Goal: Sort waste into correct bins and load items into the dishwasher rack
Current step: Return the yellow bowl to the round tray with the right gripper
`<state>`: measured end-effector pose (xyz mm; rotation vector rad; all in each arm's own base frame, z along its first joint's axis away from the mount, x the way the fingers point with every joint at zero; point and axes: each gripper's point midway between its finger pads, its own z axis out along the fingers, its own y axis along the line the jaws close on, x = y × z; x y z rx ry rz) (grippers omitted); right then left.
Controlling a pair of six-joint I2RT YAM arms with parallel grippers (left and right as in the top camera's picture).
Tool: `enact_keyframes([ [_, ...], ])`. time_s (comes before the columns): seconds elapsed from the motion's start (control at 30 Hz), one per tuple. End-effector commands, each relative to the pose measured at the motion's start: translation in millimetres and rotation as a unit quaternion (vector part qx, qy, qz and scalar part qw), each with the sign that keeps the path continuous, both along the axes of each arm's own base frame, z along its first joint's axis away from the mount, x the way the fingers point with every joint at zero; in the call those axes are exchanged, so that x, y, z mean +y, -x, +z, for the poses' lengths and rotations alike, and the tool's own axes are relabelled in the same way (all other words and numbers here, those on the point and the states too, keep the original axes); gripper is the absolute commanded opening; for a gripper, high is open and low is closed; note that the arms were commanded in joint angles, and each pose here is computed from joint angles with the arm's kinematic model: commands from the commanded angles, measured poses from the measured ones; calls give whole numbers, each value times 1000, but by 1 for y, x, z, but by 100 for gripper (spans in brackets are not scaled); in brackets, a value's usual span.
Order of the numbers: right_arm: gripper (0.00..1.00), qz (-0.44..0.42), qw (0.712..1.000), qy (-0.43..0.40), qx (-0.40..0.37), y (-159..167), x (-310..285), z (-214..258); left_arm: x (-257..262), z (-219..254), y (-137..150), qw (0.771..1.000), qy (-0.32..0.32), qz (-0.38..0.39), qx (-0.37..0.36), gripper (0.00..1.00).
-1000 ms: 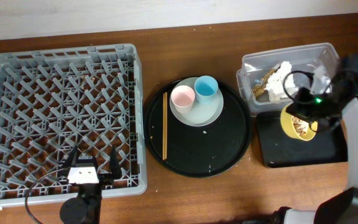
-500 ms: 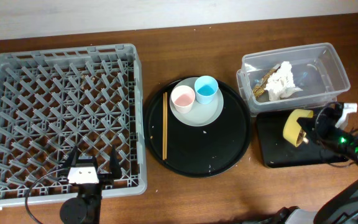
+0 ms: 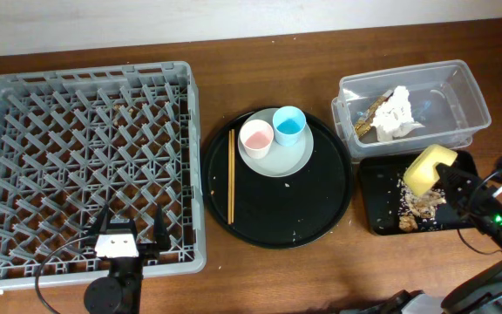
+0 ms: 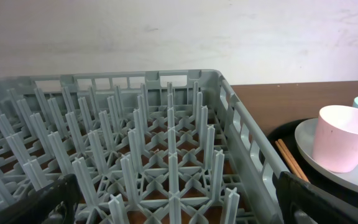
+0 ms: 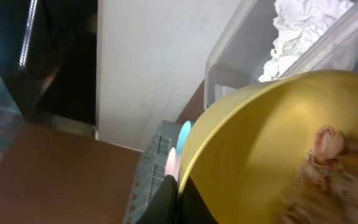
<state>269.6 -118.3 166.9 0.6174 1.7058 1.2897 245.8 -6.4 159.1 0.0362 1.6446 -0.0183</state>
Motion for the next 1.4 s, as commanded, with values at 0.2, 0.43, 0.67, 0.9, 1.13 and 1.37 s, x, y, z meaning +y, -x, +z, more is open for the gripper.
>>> enact_keyframes([
  [0.2,4,-27,999,-46,-4,3,-24,15,-3,-1,0,1000,-7,-8,-1,99],
  [0.43,4,-30,988,-145,49,4,-20,14,-3,-1,0,1000,-7,-8,-1,99],
  [0.67,4,-30,984,-165,60,2,-23,16,-3,-1,0,1000,-7,-8,-1,99],
  [0.9,4,11,983,-167,70,-11,-2,41,-3,-1,0,1000,-7,-8,-1,99],
  [1.13,4,68,990,48,110,-51,102,95,-3,-1,0,1000,-7,-8,-1,99],
  [1.37,4,122,890,393,194,-17,250,24,-3,-1,0,1000,-7,-8,-1,99],
])
